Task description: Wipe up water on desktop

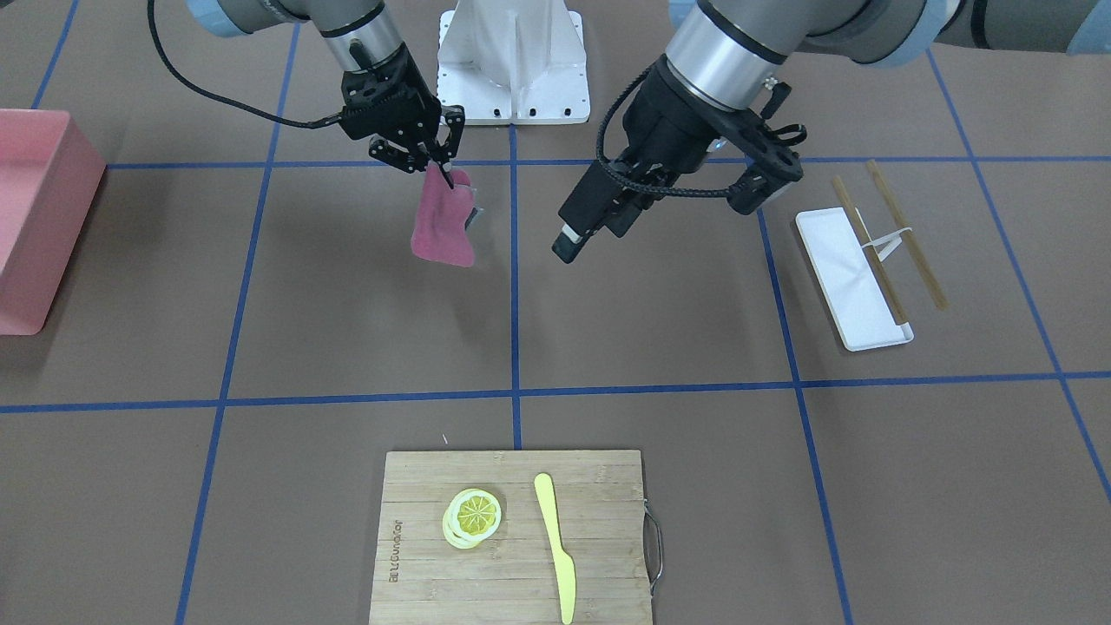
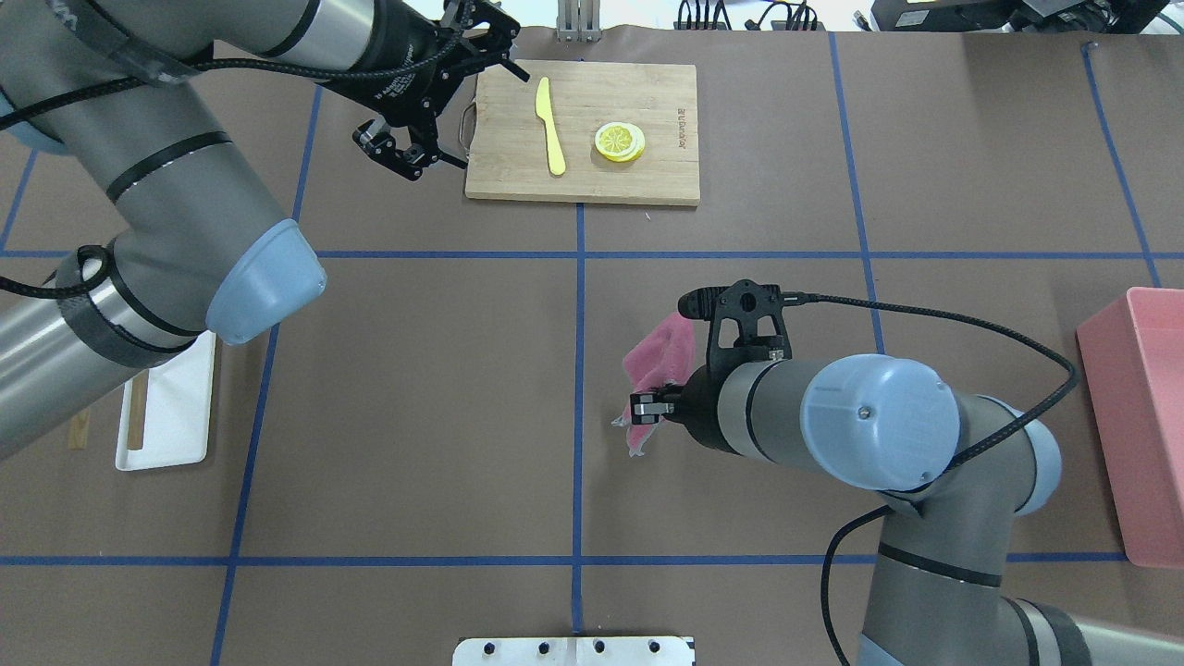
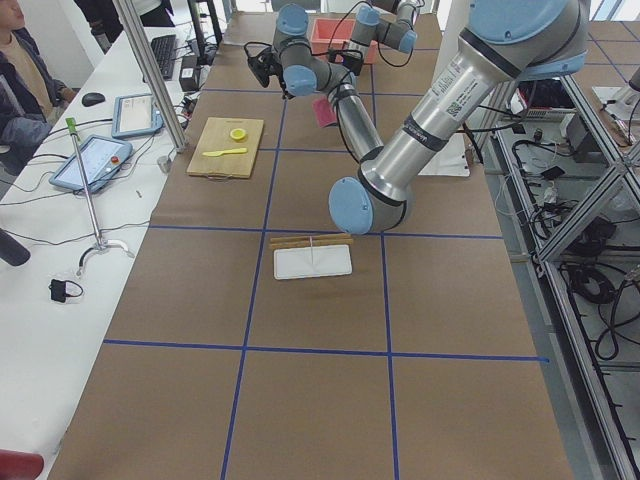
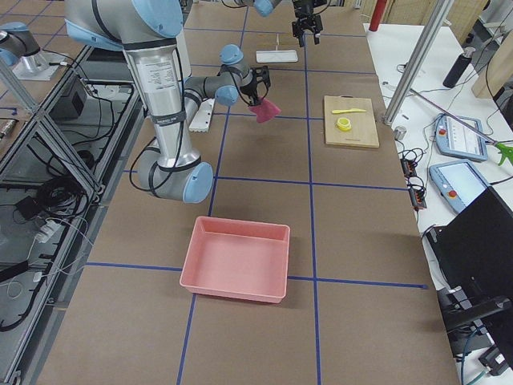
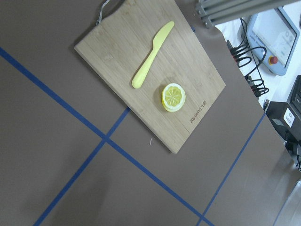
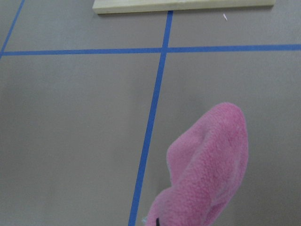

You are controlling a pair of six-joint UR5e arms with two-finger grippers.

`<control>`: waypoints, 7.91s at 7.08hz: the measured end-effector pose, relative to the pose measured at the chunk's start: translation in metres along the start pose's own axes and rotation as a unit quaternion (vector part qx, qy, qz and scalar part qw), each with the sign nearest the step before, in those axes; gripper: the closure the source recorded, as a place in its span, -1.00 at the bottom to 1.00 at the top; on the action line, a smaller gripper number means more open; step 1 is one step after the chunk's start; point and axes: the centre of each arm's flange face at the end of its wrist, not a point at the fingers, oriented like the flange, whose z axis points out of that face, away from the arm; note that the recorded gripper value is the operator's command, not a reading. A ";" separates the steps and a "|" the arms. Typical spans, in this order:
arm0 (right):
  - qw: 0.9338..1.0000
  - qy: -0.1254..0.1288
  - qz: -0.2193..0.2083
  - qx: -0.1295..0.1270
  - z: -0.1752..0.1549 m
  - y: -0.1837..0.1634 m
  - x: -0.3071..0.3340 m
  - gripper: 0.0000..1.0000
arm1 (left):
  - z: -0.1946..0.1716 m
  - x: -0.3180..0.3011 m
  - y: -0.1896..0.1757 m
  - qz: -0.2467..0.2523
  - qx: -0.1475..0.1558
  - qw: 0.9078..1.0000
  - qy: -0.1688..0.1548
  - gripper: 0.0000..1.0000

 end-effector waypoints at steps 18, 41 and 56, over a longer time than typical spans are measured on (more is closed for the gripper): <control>0.983 0.107 0.052 -0.142 0.013 -0.034 0.138 1.00 | -0.140 -0.222 -0.256 0.294 0.048 0.947 -0.121 -0.96; 0.969 0.155 -0.059 -0.182 -0.303 -0.001 0.573 -1.00 | -0.166 -0.283 -0.271 0.331 0.054 0.930 -0.149 -0.96; 0.974 0.168 -0.028 -0.150 -0.273 -0.109 0.590 -1.00 | -0.213 -0.469 -0.333 0.419 -0.085 0.871 -0.241 -0.96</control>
